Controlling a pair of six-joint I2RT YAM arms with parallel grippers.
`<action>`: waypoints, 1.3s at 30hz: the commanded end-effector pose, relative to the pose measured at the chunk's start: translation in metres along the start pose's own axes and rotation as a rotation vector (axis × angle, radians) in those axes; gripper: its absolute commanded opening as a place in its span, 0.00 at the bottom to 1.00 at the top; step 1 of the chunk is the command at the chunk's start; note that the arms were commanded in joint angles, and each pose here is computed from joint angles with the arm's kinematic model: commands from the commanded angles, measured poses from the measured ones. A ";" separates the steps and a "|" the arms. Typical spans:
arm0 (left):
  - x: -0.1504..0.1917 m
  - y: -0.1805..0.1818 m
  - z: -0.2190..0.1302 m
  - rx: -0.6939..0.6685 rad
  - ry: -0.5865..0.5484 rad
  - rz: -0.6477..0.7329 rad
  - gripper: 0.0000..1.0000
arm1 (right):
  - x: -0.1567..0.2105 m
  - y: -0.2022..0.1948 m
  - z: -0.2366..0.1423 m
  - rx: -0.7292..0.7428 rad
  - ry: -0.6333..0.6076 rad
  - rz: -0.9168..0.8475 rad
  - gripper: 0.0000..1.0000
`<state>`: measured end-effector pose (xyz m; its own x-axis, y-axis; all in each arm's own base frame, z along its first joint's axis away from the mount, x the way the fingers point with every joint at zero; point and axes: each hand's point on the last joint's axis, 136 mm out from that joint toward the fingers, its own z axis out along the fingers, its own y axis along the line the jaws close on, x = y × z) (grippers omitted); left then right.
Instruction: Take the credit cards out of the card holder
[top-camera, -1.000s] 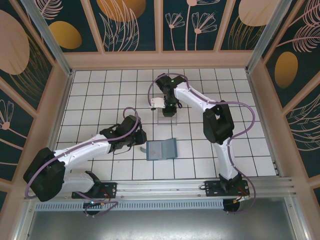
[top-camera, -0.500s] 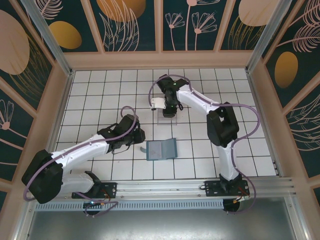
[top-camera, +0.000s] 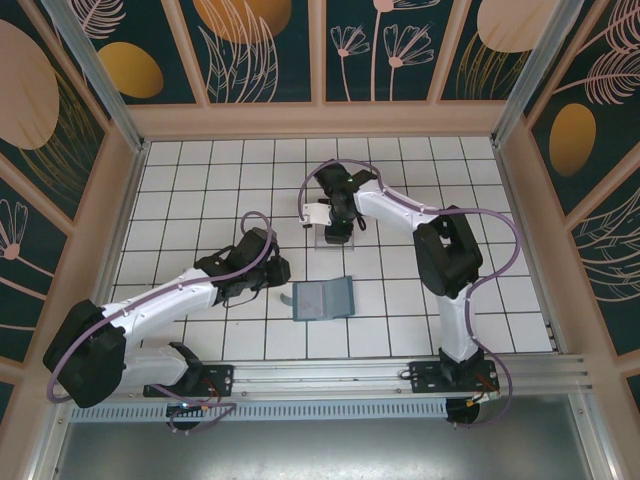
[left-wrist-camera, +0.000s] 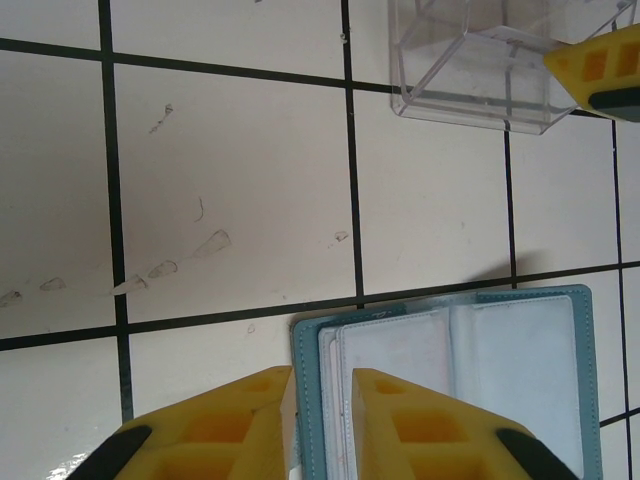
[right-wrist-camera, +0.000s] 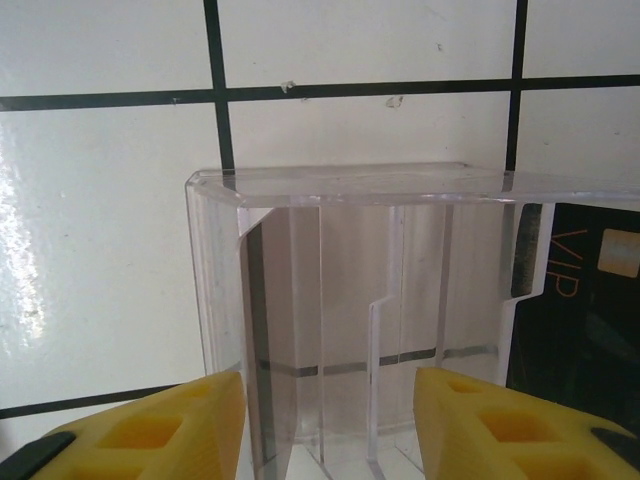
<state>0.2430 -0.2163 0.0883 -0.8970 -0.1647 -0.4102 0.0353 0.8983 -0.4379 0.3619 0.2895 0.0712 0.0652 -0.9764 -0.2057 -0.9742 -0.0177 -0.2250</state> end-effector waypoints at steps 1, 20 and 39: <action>-0.011 -0.007 -0.009 0.022 -0.033 0.011 0.24 | 0.001 -0.017 0.000 0.078 0.004 0.002 0.49; -0.018 -0.004 -0.009 0.001 -0.045 0.025 0.24 | -0.017 -0.060 -0.070 0.325 -0.093 0.241 0.46; -0.041 0.035 -0.012 0.029 -0.069 -0.065 0.24 | -0.060 0.064 -0.076 -0.073 -0.329 1.259 0.22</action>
<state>0.2758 -0.1747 0.0991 -0.8652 -0.2601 -0.4286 -0.0358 0.8848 -0.4647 0.3085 0.3107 0.1333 -0.7139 -0.4613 -0.5268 -0.5909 0.8006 0.0997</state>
